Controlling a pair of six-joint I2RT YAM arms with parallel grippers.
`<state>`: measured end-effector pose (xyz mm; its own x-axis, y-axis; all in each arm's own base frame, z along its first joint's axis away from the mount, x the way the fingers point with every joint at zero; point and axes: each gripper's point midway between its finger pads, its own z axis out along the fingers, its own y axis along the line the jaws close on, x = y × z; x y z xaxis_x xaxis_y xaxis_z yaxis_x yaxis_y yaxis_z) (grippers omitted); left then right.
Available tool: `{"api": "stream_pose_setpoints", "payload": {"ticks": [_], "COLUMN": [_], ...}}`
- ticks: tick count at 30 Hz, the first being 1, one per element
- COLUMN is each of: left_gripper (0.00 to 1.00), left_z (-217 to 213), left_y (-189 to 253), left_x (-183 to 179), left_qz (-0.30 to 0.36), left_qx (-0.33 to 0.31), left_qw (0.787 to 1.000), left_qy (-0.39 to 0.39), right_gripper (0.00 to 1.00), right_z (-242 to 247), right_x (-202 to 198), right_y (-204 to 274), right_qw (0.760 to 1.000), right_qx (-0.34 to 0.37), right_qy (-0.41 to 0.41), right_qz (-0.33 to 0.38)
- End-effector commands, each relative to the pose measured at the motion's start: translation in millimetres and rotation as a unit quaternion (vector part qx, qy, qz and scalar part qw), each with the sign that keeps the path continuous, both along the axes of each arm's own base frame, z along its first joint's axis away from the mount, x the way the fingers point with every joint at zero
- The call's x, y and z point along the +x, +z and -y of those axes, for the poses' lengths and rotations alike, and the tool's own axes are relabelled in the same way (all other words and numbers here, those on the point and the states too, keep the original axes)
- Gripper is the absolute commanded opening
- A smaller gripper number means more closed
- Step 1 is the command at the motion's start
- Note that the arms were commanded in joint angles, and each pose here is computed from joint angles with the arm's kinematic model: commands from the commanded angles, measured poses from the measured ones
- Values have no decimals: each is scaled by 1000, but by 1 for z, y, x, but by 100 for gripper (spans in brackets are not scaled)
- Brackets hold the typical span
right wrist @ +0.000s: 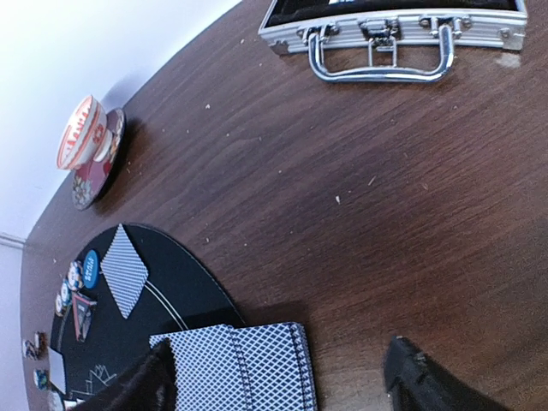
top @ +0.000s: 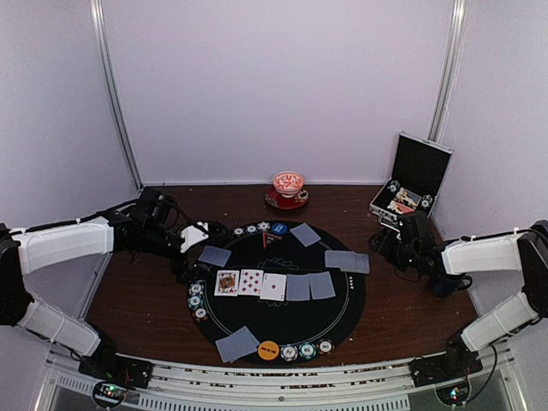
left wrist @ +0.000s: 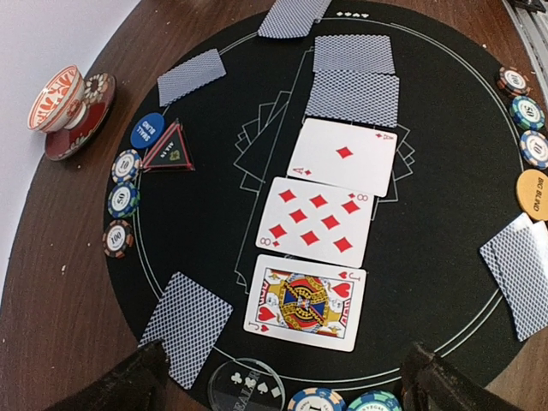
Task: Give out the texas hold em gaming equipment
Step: Place the poker card on the poker table mat, then reset both arms
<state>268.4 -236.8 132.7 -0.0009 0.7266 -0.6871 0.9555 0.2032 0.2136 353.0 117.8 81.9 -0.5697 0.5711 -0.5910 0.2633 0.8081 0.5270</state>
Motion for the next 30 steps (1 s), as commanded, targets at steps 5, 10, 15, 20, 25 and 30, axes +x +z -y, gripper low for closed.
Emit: {"api": "stream_pose_setpoints", "payload": {"ticks": [5, 10, 15, 20, 25, 30], "left_gripper": [98, 98, 98, 98, 98, 98], "left_z": [-10, -34, -70, -111, -143, -172], "left_y": [25, 59, 94, 117, 129, 134], "left_x": [29, 50, 65, 59, 37, 14], "left_qz": [38, 76, 110, 148, 181, 232], "left_qx": [-16, -34, -57, -79, -98, -111], "left_qw": [998, 990, 975, 948, 919, 881], "left_qy": [56, 113, 187, 272, 338, 397], "right_gripper": [100, 100, 100, 100, 100, 100], "right_z": [5, 7, 2, -8, -36, -32], "right_x": [-15, -29, -42, -50, -72, -92], "right_y": [58, 95, 126, 145, 150, 171], "right_qw": [994, 984, 971, 955, 955, 957], "right_qx": [-107, -168, -223, -274, -240, -197], "right_qy": [1, 13, 44, 68, 120, 126], "right_qz": [30, 53, 75, 94, 124, 171]}}
